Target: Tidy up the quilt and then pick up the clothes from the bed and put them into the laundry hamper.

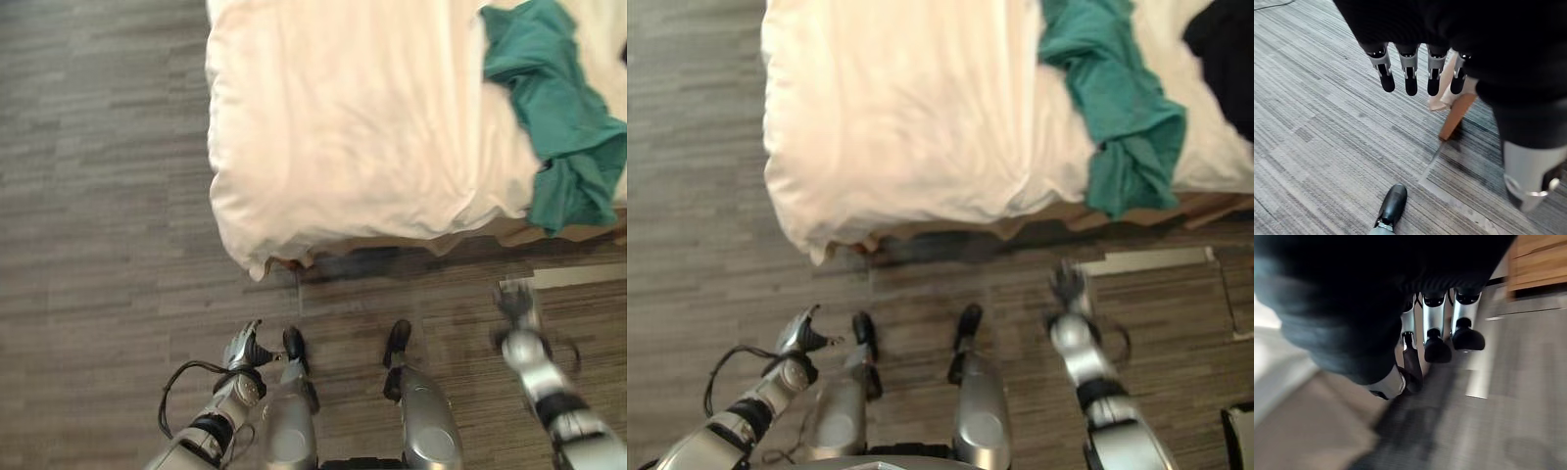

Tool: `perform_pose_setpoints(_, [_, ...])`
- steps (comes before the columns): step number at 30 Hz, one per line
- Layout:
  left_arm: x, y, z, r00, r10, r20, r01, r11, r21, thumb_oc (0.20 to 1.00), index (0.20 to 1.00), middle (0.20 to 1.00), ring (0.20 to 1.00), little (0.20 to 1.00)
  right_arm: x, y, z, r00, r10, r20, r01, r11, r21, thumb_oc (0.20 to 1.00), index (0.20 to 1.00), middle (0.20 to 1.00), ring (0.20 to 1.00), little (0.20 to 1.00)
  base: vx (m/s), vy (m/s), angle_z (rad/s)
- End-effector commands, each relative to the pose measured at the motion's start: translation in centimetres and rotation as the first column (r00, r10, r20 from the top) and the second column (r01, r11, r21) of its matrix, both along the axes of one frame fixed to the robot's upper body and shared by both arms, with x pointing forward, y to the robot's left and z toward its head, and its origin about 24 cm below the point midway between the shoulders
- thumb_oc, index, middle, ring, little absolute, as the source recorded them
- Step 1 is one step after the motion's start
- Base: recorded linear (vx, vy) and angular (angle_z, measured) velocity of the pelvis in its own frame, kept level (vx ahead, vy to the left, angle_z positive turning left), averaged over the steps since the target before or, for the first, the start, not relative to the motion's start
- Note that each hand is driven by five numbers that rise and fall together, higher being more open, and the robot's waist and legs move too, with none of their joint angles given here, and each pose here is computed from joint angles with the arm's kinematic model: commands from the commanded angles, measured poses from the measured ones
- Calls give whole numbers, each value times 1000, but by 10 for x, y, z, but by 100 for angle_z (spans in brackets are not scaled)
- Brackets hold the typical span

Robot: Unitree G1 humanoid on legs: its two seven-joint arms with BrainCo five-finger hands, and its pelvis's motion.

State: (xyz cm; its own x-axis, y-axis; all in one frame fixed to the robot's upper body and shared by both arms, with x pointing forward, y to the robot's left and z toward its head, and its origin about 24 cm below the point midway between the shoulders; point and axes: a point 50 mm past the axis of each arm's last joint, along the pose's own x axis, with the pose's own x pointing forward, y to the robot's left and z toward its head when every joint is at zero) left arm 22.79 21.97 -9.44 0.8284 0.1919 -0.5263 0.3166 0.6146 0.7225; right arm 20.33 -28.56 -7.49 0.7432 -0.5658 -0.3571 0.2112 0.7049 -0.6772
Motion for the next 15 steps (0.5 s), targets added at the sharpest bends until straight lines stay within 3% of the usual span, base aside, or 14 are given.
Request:
perform_pose_setpoints(1, [11, -8, 9, 999, 22, 49, -16, 994, -110, 1000, 1000, 1000, 1000, 1000, -14, 15, -16, 999, 1, -45, 6, 989, 145, 1000, 1000, 1000, 1000, 1000, 88, 150, -44])
perform_pose_setpoints(5, [4, -3, 7, 999, 36, 37, -31, 991, -131, 1000, 1000, 1000, 1000, 1000, -43, 29, -43, 977, 48, -208, -9, 984, 180, 1000, 1000, 1000, 1000, 1000, 140, 8, -159])
perform_pose_setpoints(7, [-13, 4, -6, 998, 39, -38, -42, 995, -87, 1000, 1000, 1000, 1000, 1000, -72, 33, -62, 928, 77, -365, -12, 984, 179, 1000, 1000, 1000, 1000, 1000, 280, -327, -184])
perform_pose_setpoints(8, [-13, 4, -6, 998, 39, -39, -42, 995, -87, 1000, 1000, 1000, 1000, 1000, -73, 33, -62, 927, 78, -366, -12, 984, 179, 1000, 1000, 1000, 1000, 1000, 455, -514, -177])
perform_pose_setpoints(9, [-27, 13, -14, 992, 103, -75, -110, 990, -92, 1000, 1000, 1000, 1000, 1000, -83, 29, -66, 902, 100, -420, -41, 988, 146, 1000, 1000, 1000, 1000, 1000, 280, -320, -167])
perform_pose_setpoints(12, [-40, 15, -20, 986, 141, -94, -151, 982, -114, 1000, 1000, 1000, 1000, 1000, -75, 26, -62, 889, 156, -431, -122, 987, 105, 1000, 1000, 1000, 1000, 1000, 343, -337, -188])
perform_pose_setpoints(15, [-45, 15, -21, 986, 144, -88, -153, 982, -108, 1000, 1000, 1000, 1000, 1000, -60, 25, -57, 897, 180, -405, -159, 984, 83, 1000, 1000, 1000, 1000, 1000, 112, 7, -176])
